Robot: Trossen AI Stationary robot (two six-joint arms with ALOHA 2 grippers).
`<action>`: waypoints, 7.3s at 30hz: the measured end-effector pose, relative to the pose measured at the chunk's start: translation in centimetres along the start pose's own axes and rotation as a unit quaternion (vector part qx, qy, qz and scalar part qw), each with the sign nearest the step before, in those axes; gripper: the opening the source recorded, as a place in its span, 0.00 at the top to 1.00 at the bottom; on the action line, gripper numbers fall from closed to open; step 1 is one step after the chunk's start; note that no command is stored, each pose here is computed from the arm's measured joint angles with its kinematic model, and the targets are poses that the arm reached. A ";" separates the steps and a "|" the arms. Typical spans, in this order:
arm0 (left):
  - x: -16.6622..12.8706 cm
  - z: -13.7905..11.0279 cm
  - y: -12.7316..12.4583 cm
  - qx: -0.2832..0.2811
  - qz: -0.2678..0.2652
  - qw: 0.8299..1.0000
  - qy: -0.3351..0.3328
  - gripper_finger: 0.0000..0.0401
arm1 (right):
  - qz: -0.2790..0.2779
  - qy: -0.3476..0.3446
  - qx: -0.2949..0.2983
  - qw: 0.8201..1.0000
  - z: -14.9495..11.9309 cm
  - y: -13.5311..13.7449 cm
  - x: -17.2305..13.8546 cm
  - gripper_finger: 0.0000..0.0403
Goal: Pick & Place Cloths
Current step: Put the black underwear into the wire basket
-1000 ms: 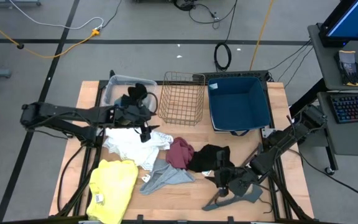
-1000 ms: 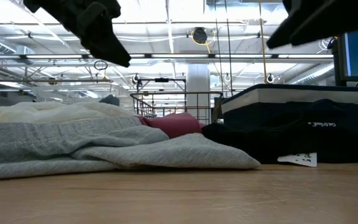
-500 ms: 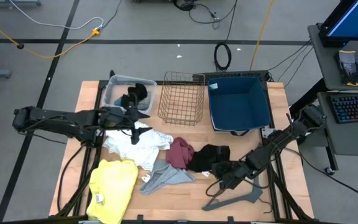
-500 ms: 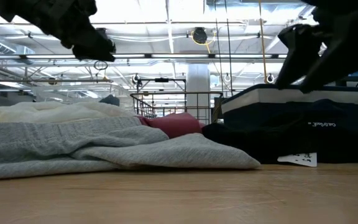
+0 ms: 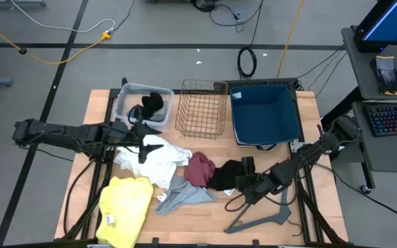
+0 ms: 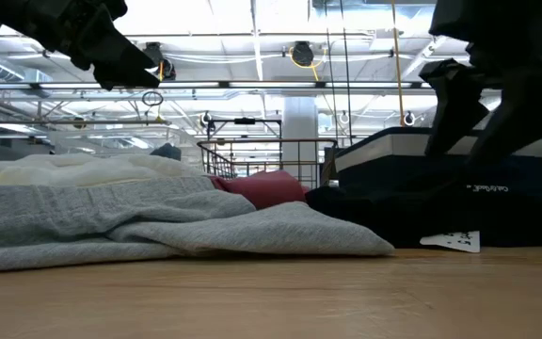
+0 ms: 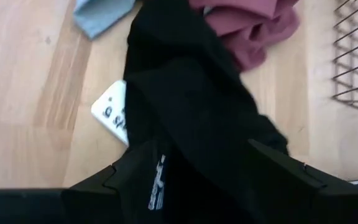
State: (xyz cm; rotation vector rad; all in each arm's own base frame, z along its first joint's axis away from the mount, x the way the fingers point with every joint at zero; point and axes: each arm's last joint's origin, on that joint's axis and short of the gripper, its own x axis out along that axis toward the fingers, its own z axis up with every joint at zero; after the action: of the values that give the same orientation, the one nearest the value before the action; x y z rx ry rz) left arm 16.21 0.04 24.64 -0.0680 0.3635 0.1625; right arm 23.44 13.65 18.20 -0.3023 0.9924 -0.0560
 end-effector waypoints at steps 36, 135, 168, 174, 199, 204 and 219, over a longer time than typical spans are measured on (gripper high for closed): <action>0.0 0.2 -0.2 -0.014 -0.005 1.000 -0.012 0.32 | 0.001 0.092 0.159 0.983 -3.1 -2.7 2.9 0.63; 11.6 3.7 -8.3 0.027 -0.157 0.968 -0.195 0.04 | -0.016 -0.511 0.045 0.858 7.4 -8.0 -4.7 1.00; 14.3 5.8 -8.8 0.067 -0.190 0.966 -0.163 0.99 | 0.027 -0.480 0.042 0.876 6.9 -6.2 -4.5 0.83; 14.7 5.6 -7.9 0.055 -0.176 0.972 -0.145 0.99 | 0.056 -0.454 0.051 0.888 6.4 -5.2 -4.5 0.71; 15.5 9.0 -5.3 0.068 -0.102 0.983 -0.138 1.00 | 0.144 -0.379 -0.036 0.913 3.9 0.6 -5.5 0.64; 15.4 11.5 -5.0 0.115 -0.005 0.988 -0.106 1.00 | 0.169 -0.358 -0.030 0.918 3.2 1.7 -5.8 0.64; 14.9 15.3 0.9 0.145 0.210 0.965 -0.058 1.00 | 0.219 -0.271 0.012 0.937 1.2 3.5 -5.9 0.65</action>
State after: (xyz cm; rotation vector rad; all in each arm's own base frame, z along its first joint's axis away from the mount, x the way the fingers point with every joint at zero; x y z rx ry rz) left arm 35.16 4.52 33.50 0.3093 0.2777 0.5280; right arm 20.85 18.35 22.62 -0.0564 0.4895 0.4041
